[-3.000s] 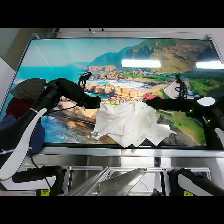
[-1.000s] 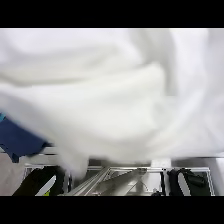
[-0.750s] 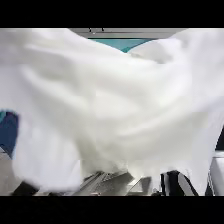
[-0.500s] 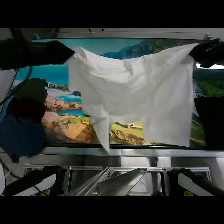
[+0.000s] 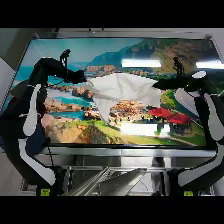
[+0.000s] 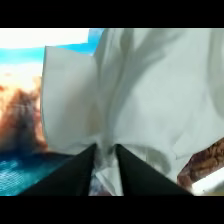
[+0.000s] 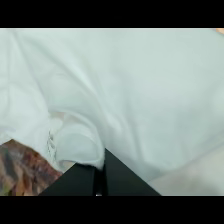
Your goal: Fold the shirts.
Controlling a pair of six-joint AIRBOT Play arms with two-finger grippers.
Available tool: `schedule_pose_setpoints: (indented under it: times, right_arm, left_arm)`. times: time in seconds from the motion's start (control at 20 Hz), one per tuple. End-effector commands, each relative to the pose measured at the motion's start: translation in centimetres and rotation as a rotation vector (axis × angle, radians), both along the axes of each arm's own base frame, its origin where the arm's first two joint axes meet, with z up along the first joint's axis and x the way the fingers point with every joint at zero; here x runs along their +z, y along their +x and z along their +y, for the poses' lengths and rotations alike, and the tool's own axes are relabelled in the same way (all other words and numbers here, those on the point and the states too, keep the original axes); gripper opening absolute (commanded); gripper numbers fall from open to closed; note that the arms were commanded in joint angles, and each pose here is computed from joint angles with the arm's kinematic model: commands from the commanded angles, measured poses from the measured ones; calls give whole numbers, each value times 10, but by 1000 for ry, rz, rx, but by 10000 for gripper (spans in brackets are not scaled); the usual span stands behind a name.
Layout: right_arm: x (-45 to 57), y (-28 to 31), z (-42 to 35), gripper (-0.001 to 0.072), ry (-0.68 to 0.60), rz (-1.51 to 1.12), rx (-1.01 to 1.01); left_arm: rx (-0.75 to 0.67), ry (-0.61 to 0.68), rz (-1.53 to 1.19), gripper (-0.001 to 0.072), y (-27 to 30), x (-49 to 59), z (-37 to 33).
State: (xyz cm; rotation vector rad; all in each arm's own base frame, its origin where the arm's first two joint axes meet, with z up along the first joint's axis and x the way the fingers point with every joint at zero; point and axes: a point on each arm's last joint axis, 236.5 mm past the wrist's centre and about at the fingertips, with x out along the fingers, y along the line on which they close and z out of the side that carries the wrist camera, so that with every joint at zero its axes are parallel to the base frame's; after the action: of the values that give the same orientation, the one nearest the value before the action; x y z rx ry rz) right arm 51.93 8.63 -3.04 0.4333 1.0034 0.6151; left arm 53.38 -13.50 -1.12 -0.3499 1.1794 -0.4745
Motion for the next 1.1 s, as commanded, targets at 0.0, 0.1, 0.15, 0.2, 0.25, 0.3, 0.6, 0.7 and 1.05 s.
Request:
schedule_pose_setpoints:
  times: [0.0,0.1,0.15,0.2,0.25,0.3,0.6,0.7,1.05]
  right_arm:
    - [-7,23,-15,22,-8,-34,-69]
    - [8,34,-21,22,-16,-76,-81]
    - [13,40,-26,25,-28,-97,-88]
    - [19,46,-32,156,-41,-120,-100]
    - [23,51,-40,395,-66,-142,-112]
    - [27,54,-51,497,-98,-158,-115]
    - [-9,12,-106,506,-259,2,-23]
    - [-16,-7,-97,506,-269,18,97]
    - [-29,-11,-38,507,-294,-37,299]
  left_arm:
    - [2,-11,-15,697,18,13,5]
    - [-41,-11,-6,697,11,31,2]
    - [-64,-6,17,697,3,37,2]
    - [-70,-13,66,697,-8,39,0]
    - [-78,-17,127,697,-21,37,0]
    - [-93,-20,210,697,-39,30,-2]
    - [-202,2,487,697,-147,-42,-51]
    - [-186,12,483,697,-161,-70,-72]
    - [-221,58,453,697,-172,-116,-120]
